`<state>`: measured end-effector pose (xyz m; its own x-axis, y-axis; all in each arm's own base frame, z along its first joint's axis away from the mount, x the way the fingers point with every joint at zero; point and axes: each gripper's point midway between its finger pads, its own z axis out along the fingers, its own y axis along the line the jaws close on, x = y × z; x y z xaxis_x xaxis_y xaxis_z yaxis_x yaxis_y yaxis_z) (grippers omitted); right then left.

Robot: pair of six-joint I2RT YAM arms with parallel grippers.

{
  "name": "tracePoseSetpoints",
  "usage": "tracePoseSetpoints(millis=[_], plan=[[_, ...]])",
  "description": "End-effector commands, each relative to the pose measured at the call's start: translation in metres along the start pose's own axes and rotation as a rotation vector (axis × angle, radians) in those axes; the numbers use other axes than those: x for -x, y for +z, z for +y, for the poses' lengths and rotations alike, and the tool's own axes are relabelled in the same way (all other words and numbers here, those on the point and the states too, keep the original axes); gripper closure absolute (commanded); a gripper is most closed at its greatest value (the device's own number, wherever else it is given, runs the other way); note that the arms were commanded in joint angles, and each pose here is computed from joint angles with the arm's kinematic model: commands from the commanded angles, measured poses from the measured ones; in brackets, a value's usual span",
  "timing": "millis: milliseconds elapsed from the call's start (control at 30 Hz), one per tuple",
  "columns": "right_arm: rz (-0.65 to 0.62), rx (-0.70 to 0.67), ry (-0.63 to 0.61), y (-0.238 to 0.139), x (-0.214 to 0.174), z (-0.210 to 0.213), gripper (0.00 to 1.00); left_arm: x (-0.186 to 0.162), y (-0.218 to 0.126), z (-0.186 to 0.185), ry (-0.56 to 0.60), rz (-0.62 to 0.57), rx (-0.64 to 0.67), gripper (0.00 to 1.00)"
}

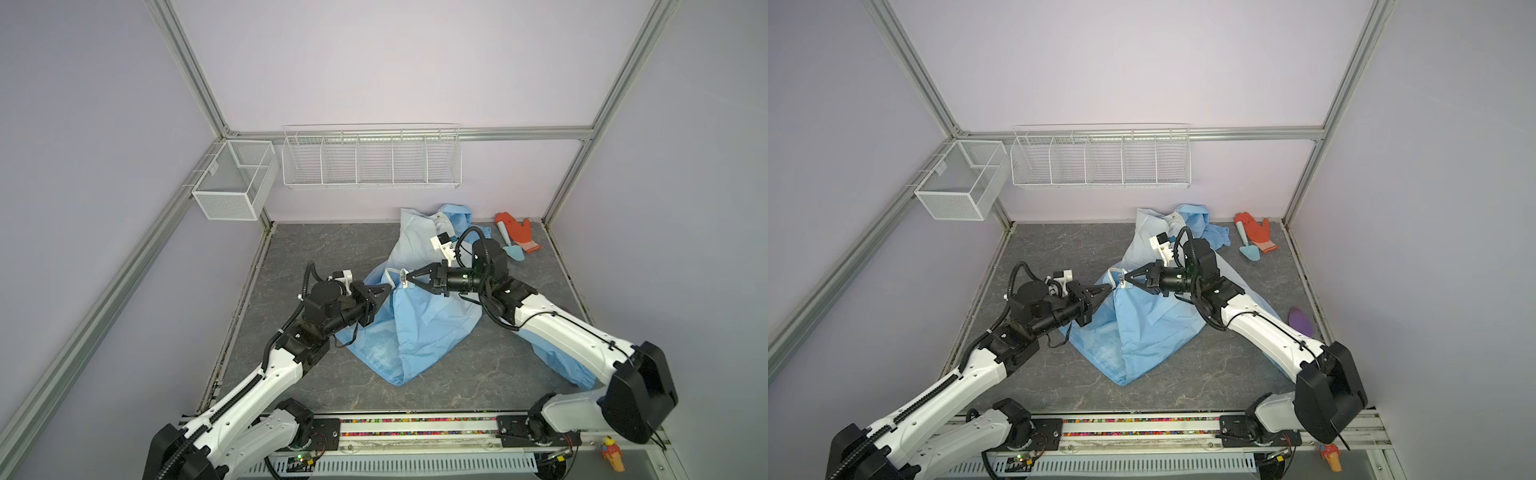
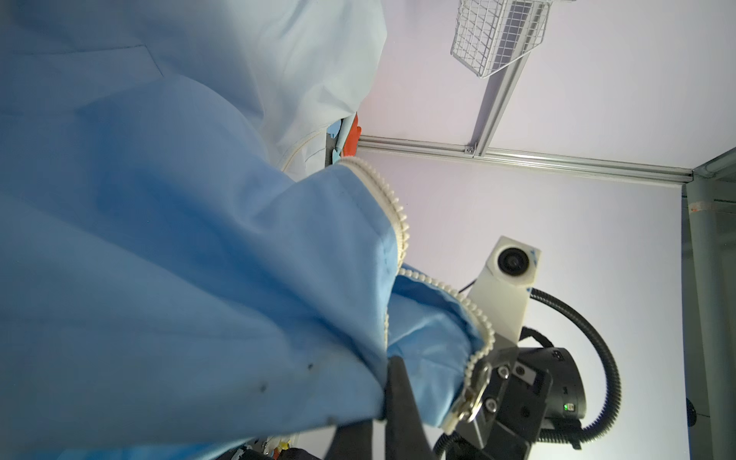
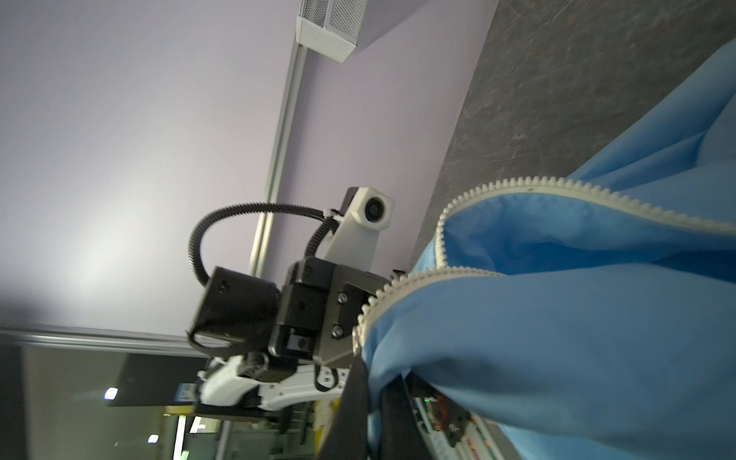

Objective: Zip up the jacket

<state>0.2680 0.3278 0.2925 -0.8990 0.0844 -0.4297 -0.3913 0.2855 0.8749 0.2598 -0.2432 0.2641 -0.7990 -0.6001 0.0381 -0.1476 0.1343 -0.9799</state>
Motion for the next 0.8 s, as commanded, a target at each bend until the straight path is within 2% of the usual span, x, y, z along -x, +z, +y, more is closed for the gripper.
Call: tracePoseSetpoints(millis=[0, 67, 233, 300, 367, 433, 500, 567, 600, 667, 767], plan=[[0.022, -0.216, -0.117, -0.007, -0.010, -0.071, 0.94, 0.002, -0.002, -0.007, 0.033, 0.001, -0.049, 1.00], [-0.033, -0.154, -0.120, -0.003, 0.001, -0.060, 0.94, 0.001, 0.000, -0.008, 0.034, 0.009, -0.053, 1.00], [-0.111, -0.030, -0.255, -0.002, 0.021, -0.008, 0.94, 0.001, 0.002, -0.021, 0.071, 0.016, -0.079, 1.00], [-0.171, 0.128, -0.391, -0.019, 0.031, 0.051, 0.94, 0.000, 0.001, -0.027, 0.088, 0.022, -0.095, 1.00], [-0.259, 0.171, -0.548, -0.046, 0.032, 0.099, 0.94, 0.000, -0.002, -0.029, 0.104, 0.017, -0.102, 1.00], [-0.272, 0.073, -0.638, -0.055, 0.021, 0.090, 0.94, 0.004, -0.005, -0.030, 0.115, 0.000, -0.109, 1.00], [-0.244, -0.062, -0.589, -0.045, 0.018, 0.031, 0.94, 0.008, -0.005, -0.029, 0.117, -0.015, -0.126, 1.00], [-0.266, -0.184, -0.490, -0.036, 0.032, -0.017, 0.94, 0.009, -0.001, -0.027, 0.110, -0.007, -0.136, 1.00], [-0.260, -0.196, -0.465, -0.031, 0.039, -0.025, 0.94, 0.008, 0.002, -0.027, 0.108, 0.003, -0.136, 1.00], [-0.264, -0.171, -0.486, -0.023, 0.050, -0.015, 0.94, 0.007, 0.006, -0.031, 0.119, 0.019, -0.137, 1.00], [-0.315, -0.153, -0.585, -0.024, 0.061, 0.010, 0.94, 0.008, 0.010, -0.044, 0.147, 0.025, -0.149, 1.00]])
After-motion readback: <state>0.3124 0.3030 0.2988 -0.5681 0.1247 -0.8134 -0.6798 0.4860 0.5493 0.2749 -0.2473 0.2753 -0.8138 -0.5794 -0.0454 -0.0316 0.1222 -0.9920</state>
